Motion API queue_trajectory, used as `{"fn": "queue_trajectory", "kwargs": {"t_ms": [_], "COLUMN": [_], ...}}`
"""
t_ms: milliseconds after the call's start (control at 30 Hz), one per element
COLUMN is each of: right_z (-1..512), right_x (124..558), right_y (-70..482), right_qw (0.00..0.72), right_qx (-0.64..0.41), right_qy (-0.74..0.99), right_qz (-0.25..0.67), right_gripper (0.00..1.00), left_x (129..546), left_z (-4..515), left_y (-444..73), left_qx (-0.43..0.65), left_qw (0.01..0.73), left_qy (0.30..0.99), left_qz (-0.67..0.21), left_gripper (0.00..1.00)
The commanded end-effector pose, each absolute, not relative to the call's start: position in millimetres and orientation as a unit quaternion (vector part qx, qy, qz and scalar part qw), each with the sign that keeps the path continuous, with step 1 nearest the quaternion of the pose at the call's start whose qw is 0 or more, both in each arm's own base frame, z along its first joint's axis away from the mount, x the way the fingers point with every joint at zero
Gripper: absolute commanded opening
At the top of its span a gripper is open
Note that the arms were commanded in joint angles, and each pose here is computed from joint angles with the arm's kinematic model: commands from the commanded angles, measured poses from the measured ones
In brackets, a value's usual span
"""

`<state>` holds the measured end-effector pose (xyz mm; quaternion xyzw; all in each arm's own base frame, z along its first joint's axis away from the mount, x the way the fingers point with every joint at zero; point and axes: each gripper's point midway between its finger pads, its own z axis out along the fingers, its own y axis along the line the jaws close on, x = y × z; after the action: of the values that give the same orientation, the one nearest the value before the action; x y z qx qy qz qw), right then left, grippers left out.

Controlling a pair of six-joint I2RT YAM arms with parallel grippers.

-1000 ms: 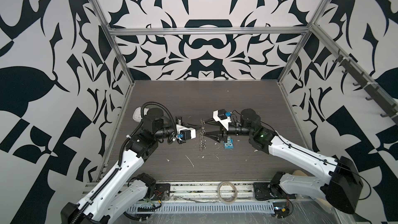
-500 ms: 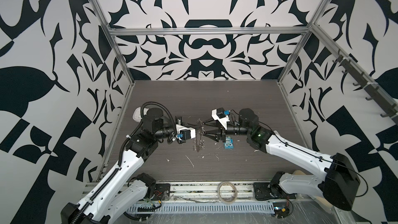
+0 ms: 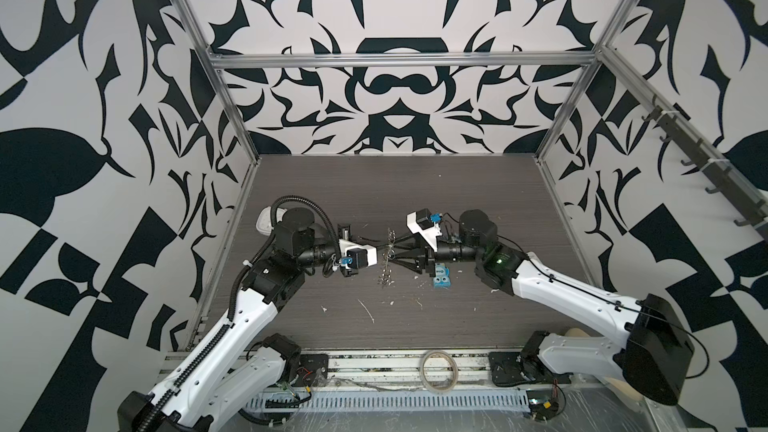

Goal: Remove the keys from the keyring

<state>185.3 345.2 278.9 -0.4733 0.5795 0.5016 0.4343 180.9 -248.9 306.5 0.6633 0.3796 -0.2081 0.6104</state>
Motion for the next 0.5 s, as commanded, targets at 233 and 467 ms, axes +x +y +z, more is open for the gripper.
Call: {"fn": "queue_trajectory", "kwargs": {"t_ms": [233, 467], "right_z": [301.4, 300.4], "right_x": [170.4, 167.3], "right_y": [340.2, 341.1], "right_qw": [0.465, 0.461], "right_qx": [-0.491, -0.502], "right_qy": [0.541, 0.535], "right_qz": [0.500, 0.499], "right_gripper": [0.18, 0.23], "left_x": [177.1, 177.5], "left_z": [310.9, 310.7], "left_y": [-248.0, -248.2], "left_qx": [0.662, 0.661], "left_qw": [0.619, 0.620], "left_qy": [0.367, 0.367], "left_qz": [-0.211, -0.211], "left_gripper": [0.00, 0.00]}}
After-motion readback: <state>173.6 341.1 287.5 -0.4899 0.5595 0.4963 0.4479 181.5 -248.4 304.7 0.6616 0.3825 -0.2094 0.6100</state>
